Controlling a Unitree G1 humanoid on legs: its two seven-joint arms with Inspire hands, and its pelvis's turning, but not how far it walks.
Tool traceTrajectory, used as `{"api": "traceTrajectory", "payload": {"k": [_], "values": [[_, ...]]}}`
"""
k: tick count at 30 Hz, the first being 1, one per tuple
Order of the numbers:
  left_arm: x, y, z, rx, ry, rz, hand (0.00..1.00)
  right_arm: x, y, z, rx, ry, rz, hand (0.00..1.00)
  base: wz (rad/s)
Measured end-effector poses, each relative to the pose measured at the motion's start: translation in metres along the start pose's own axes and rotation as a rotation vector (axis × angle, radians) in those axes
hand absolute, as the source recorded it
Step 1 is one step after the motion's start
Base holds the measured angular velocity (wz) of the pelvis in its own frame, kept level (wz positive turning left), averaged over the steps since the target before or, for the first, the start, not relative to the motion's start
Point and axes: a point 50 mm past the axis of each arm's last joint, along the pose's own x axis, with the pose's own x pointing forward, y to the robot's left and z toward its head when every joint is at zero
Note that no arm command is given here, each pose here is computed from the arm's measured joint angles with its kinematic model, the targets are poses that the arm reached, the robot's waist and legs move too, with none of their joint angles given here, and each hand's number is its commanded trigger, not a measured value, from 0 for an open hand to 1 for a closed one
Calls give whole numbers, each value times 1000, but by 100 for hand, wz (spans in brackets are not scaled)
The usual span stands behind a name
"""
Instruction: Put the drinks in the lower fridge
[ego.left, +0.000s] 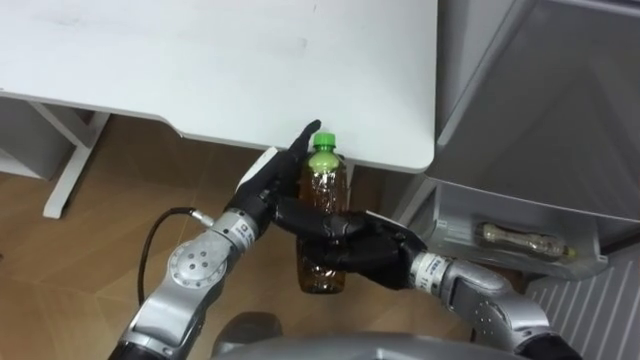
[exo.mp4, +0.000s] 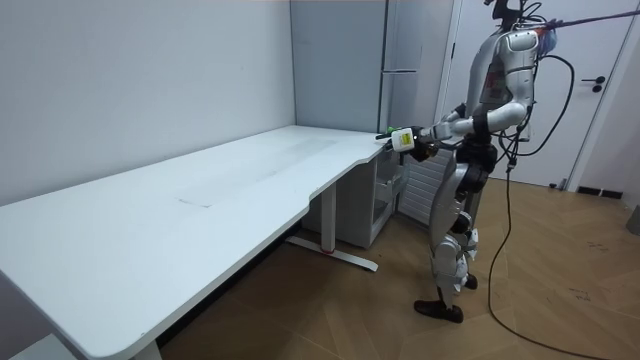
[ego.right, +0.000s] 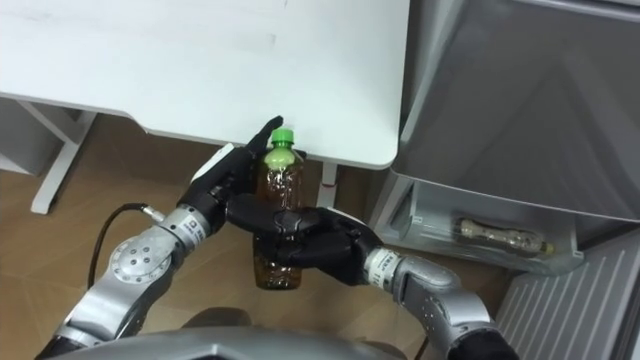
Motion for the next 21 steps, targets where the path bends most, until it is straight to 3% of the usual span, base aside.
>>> {"api": "traceTrajectory", "payload": {"k": [16,21], "values": [[-4,7,26,60,-105,33,0,3,3,10,14,-126,29,100,0],[-6,5,44,195,-174,41,0,0,3,17,5,-185,64,100,0]]}}
